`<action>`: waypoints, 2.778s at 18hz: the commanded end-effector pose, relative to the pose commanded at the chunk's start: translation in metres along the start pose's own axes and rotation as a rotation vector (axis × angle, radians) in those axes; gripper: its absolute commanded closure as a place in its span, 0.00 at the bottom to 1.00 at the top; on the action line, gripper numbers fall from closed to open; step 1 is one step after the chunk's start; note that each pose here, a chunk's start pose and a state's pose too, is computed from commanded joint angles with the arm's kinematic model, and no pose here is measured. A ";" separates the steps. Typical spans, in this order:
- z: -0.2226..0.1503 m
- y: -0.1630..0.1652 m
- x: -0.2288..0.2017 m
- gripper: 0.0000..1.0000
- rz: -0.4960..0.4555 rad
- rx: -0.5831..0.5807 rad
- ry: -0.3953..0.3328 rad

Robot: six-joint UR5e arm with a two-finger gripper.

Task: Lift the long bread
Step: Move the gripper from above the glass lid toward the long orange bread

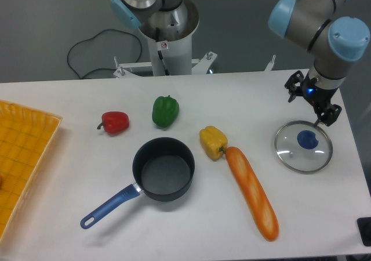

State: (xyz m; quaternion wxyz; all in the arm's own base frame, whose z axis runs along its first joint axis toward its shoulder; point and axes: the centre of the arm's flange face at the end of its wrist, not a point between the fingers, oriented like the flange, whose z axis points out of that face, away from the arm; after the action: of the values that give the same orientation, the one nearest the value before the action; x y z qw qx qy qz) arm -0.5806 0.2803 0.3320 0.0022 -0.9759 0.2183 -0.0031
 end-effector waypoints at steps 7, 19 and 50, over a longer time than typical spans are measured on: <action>0.011 -0.002 0.002 0.00 0.001 0.004 0.010; 0.000 -0.098 -0.020 0.00 0.101 0.007 -0.112; 0.097 -0.188 -0.049 0.00 0.183 -0.002 -0.011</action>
State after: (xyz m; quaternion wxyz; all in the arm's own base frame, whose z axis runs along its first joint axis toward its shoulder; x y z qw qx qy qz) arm -0.5437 0.4717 0.2356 0.0029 -0.9519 0.3064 0.0025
